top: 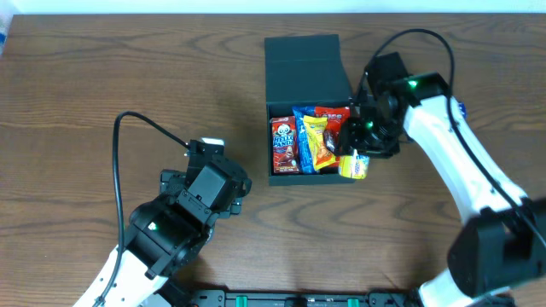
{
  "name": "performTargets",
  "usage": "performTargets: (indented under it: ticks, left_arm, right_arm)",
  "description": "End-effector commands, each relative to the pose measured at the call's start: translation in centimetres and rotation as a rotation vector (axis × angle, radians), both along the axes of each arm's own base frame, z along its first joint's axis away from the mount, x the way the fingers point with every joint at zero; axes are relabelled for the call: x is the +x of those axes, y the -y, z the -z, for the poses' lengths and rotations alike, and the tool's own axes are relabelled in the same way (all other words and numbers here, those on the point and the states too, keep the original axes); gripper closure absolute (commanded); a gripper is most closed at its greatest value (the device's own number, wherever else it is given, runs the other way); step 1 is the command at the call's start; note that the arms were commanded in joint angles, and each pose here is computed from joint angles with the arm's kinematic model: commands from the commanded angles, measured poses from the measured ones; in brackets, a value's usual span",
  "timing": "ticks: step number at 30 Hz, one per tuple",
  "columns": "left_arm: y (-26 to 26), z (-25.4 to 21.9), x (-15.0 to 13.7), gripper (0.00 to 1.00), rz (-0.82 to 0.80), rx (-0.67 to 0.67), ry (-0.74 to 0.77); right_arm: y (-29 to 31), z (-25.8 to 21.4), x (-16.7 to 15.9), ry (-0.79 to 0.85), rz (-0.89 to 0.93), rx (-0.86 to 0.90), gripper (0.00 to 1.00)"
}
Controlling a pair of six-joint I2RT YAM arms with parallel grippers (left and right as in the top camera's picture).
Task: Pack container
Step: 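Carry the yellow tub with the right gripper into the box, then lower the yellow tub into the box's right corner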
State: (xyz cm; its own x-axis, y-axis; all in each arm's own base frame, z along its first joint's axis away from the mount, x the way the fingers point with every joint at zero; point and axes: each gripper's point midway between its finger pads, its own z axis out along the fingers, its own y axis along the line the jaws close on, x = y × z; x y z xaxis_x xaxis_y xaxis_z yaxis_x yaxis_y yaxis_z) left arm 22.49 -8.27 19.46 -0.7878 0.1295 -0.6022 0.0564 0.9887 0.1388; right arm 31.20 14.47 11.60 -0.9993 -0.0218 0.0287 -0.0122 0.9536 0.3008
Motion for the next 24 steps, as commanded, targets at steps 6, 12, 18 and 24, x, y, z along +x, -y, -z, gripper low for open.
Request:
performTargets:
  ticks: [6,12,18,24]
  left_arm:
    - [-0.4,0.1,0.0,0.05,-0.002,0.022,0.000]
    - [-0.4,0.1,0.0,0.05,-0.002,0.022,0.000]
    - [-0.4,0.1,0.0,0.05,-0.002,0.022,0.000]
    - [-0.4,0.1,0.0,0.05,-0.002,0.022,0.000]
  right_arm:
    - [-1.1,1.5,2.4,0.027,-0.064,0.005,0.99]
    - [-2.3,2.4,3.3,0.062,-0.112,0.013,0.99]
    - [-2.8,2.7,3.6,0.083,-0.141,0.018,0.98]
    - [-2.8,2.7,3.5,0.079,-0.151,0.016,0.80]
